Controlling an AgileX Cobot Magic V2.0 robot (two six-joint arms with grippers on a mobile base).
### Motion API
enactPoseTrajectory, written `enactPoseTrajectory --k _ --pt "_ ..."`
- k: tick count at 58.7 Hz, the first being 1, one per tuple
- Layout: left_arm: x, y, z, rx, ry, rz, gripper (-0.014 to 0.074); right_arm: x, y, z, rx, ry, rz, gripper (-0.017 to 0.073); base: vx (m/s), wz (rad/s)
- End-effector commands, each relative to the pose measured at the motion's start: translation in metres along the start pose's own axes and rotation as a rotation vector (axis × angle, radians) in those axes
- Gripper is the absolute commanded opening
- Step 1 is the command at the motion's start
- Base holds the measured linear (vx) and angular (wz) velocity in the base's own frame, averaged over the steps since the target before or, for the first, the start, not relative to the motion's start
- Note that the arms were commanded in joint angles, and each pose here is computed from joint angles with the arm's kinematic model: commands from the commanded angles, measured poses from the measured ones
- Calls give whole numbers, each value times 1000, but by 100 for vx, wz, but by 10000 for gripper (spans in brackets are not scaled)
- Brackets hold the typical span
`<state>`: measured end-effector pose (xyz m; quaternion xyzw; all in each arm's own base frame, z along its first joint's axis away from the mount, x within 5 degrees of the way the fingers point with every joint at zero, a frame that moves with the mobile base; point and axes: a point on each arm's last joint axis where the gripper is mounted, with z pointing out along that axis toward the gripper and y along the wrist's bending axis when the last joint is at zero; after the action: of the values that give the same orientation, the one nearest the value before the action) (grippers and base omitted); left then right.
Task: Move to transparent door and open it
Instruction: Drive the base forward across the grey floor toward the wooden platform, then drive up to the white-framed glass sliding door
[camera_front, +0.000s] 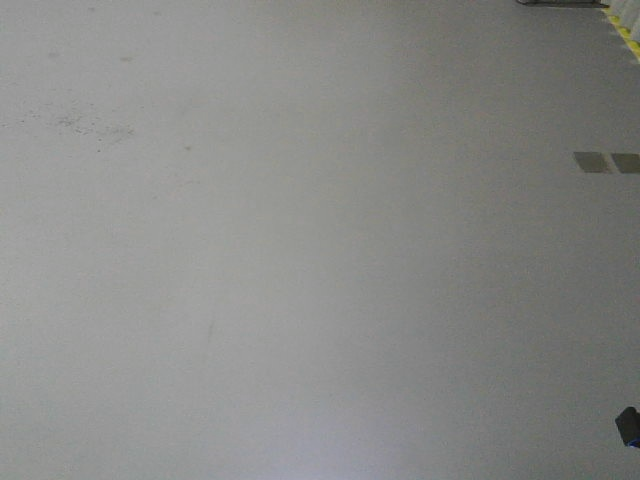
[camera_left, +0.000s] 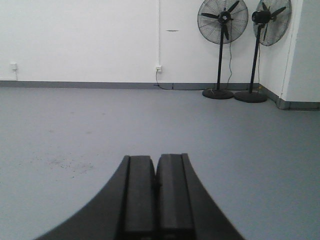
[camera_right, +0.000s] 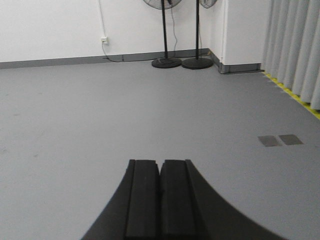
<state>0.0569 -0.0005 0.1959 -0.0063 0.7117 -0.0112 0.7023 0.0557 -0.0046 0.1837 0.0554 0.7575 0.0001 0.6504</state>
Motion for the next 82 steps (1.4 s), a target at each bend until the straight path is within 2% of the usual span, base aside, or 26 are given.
enactPoseTrajectory --k 1,21,82 --pt "-3 0 -1 7 -78 -16 -6 -7 1 -1 -9 -96 -3 -9 35 22" --pt "-3 0 -1 7 -78 -16 -6 -7 1 -1 -9 -96 -3 -9 35 39" --pt "-3 0 -1 7 -78 -16 -6 -7 1 -1 -9 -95 -3 -9 38 57"
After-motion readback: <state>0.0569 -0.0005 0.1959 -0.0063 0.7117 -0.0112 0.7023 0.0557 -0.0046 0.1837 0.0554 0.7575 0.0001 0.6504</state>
